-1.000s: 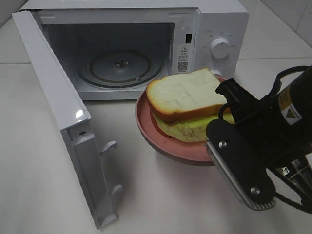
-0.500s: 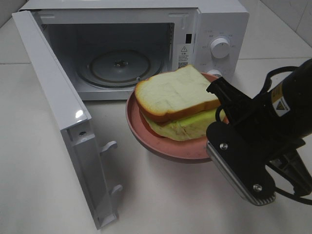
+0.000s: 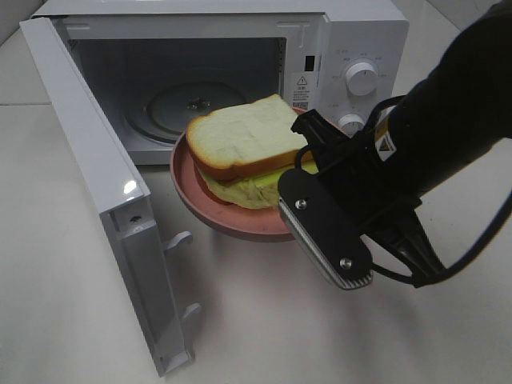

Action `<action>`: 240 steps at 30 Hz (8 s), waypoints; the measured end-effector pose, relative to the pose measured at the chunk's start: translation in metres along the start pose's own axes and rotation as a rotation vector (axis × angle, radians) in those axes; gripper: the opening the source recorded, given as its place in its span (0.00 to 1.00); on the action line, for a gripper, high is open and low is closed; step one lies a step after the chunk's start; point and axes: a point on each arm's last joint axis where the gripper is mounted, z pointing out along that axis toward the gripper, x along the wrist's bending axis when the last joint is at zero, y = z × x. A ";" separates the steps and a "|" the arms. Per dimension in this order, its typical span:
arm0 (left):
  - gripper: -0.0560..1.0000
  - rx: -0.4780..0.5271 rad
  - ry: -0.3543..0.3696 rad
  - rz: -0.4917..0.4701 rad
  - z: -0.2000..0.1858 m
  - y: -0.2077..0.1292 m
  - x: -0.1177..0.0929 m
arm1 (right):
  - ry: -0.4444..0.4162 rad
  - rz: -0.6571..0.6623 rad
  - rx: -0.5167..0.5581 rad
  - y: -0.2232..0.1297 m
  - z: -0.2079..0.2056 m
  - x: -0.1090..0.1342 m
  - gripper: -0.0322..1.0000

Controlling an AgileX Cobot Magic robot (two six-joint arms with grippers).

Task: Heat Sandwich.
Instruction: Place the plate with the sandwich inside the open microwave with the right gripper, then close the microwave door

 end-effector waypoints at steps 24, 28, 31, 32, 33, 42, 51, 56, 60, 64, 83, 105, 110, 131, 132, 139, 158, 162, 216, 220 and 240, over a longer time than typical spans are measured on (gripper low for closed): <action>0.99 0.000 0.000 0.000 0.000 0.000 0.000 | -0.003 -0.007 -0.009 0.010 0.054 -0.078 0.07; 0.99 0.000 0.000 0.000 0.000 0.000 0.000 | -0.013 -0.009 -0.007 0.010 0.057 -0.088 0.07; 0.99 0.000 0.000 0.000 0.000 0.000 0.000 | -0.003 -0.012 -0.001 0.011 0.063 -0.097 0.07; 0.99 0.000 0.000 0.000 0.000 0.000 0.000 | 0.000 -0.012 0.000 0.011 0.065 -0.100 0.07; 0.99 0.000 0.000 0.000 0.000 0.000 0.000 | 0.004 -0.009 0.004 0.012 0.067 -0.107 0.07; 0.99 0.000 0.000 0.000 0.000 0.000 0.000 | 0.015 0.077 0.035 0.012 0.083 -0.135 0.07; 0.99 0.000 0.000 0.000 0.000 0.000 0.000 | 0.000 0.163 0.076 0.011 0.100 -0.159 0.07; 0.99 0.000 0.000 0.000 0.000 0.000 0.000 | -0.010 0.219 0.088 0.011 0.109 -0.170 0.07; 0.99 0.000 0.000 0.000 0.000 0.000 0.000 | -0.045 0.260 0.089 0.010 0.113 -0.182 0.07; 0.99 0.000 0.000 0.000 0.000 0.000 0.000 | -0.058 0.285 0.103 0.004 0.119 -0.189 0.07; 0.99 0.000 0.000 0.000 0.000 0.000 0.000 | -0.055 0.357 0.137 -0.021 0.146 -0.199 0.09; 0.99 0.000 0.000 0.000 0.000 0.000 0.000 | -0.077 0.416 0.096 -0.019 0.148 -0.202 0.74; 0.99 0.000 0.000 0.000 0.000 0.000 0.000 | -0.081 0.428 0.094 -0.019 0.146 -0.203 0.87; 0.99 0.000 0.000 0.000 0.000 0.000 0.000 | -0.194 0.417 0.023 -0.017 0.107 -0.159 0.83; 0.99 0.000 0.000 0.000 0.000 0.000 0.000 | -0.194 0.417 0.023 -0.017 0.107 -0.159 0.83; 0.99 0.000 0.000 0.000 0.000 0.000 0.000 | -0.205 0.409 0.009 -0.017 0.085 -0.129 0.81; 0.99 0.000 0.000 0.000 0.000 0.000 0.000 | -0.194 0.556 -0.008 -0.019 0.024 -0.051 0.78; 0.99 0.000 0.000 0.000 0.000 0.000 0.000 | -0.200 0.647 -0.019 -0.020 0.014 -0.038 0.78; 0.99 0.000 0.000 0.000 0.000 0.000 0.000 | -0.124 1.636 0.055 -0.036 -0.127 0.169 0.78; 0.99 0.000 0.000 0.000 0.000 0.000 0.000 | -0.225 1.723 0.027 -0.041 -0.129 0.184 0.78; 0.99 0.000 0.000 0.000 0.000 0.000 0.000 | -0.755 1.934 -0.195 -0.022 -0.161 0.236 0.77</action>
